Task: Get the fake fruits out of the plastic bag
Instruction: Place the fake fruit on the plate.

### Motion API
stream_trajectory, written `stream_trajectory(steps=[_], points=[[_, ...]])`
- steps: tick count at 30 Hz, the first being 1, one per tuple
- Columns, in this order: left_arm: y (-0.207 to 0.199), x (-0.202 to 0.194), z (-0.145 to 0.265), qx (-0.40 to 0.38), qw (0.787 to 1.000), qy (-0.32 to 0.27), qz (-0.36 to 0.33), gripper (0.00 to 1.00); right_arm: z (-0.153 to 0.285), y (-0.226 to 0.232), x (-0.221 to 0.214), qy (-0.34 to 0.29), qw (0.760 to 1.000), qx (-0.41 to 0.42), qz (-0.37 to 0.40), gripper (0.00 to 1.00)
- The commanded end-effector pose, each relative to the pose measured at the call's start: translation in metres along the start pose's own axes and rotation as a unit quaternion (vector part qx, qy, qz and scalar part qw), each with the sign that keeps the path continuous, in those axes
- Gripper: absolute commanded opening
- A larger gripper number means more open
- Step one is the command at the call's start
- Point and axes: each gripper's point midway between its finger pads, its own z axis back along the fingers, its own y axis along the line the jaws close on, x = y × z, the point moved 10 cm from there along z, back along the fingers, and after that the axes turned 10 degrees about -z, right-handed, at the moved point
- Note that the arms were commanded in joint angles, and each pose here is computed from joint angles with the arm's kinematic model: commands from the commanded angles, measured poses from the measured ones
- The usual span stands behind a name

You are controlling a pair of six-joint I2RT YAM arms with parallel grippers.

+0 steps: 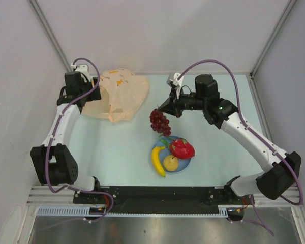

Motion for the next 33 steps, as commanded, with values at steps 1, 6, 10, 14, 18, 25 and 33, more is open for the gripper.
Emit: stream_trajectory(steps=[1, 6, 10, 14, 18, 25, 33], points=[[-0.002, 0.01, 0.011, -0.009, 0.999, -0.034, 0.009, 0.8, 0.003, 0.013, -0.009, 0.009, 1.0, 0.025, 0.01, 0.0], [-0.003, 0.01, 0.008, -0.014, 0.999, -0.033, 0.012, 0.8, 0.001, 0.013, -0.021, 0.02, 0.999, 0.026, 0.004, 0.0], [-0.003, 0.011, 0.006, -0.018, 0.999, -0.034, 0.015, 0.8, 0.002, 0.014, -0.019, 0.017, 1.0, 0.023, 0.01, 0.0], [-0.003, 0.013, 0.005, -0.019, 0.999, -0.034, 0.015, 0.8, 0.002, 0.014, -0.018, 0.013, 1.0, 0.025, 0.01, 0.0], [-0.004, 0.014, 0.002, -0.022, 0.999, -0.033, 0.014, 0.8, 0.002, 0.014, -0.028, 0.039, 0.999, 0.031, 0.001, 0.0], [-0.005, 0.016, -0.005, -0.032, 0.999, -0.027, 0.019, 0.8, 0.006, 0.018, -0.05, 0.074, 0.996, 0.053, -0.016, 0.0], [-0.007, 0.013, -0.012, -0.039, 0.999, -0.021, 0.019, 0.8, 0.01, 0.021, -0.055, 0.084, 0.995, 0.053, -0.02, 0.0]])
